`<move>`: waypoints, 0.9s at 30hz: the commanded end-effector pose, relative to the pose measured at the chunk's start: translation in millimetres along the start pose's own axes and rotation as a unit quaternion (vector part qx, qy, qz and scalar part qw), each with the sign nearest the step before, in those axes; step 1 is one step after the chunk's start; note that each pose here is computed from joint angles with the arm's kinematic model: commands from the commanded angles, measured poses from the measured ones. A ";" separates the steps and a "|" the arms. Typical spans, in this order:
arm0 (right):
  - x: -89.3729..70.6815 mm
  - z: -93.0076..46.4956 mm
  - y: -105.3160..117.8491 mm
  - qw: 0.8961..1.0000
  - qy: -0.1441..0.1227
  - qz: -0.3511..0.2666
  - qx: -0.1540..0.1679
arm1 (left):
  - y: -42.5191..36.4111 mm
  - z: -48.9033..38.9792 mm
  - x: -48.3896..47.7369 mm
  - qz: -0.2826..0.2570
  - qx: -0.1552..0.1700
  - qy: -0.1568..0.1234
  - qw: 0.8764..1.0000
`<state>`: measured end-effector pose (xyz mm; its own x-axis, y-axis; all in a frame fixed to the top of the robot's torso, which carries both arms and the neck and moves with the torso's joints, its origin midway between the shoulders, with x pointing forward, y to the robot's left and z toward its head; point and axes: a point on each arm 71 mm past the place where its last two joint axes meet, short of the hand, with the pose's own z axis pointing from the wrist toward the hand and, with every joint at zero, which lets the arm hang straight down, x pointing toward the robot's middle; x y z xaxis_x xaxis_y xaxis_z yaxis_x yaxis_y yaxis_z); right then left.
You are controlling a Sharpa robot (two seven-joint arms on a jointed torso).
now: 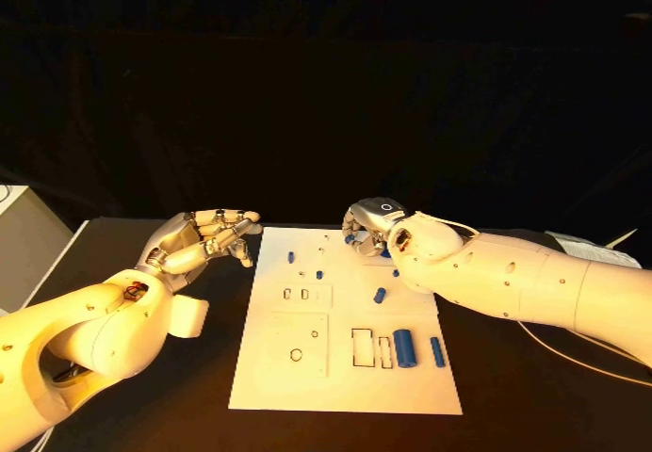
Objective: Assemble the parts on the task board
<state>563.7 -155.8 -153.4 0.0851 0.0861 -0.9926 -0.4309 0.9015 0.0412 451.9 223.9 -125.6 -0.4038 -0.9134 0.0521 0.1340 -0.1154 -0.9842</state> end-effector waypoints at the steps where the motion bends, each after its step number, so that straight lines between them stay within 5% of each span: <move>1: -3.8 3.4 1.8 0.999 -0.031 -0.005 0.008 | -0.7 0.5 2.2 -0.002 0.003 0.010 1.000; 27: 5.0 20.7 26.9 0.999 -0.032 -0.003 -0.011 | -0.3 1.9 3.8 -0.001 0.003 0.013 1.000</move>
<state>571.4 -123.4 -155.3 0.1337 0.1157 -0.9842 -0.4392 0.8972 0.0458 452.8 222.5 -125.9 -0.4073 -0.9119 0.0506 0.1339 -0.1145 -0.9844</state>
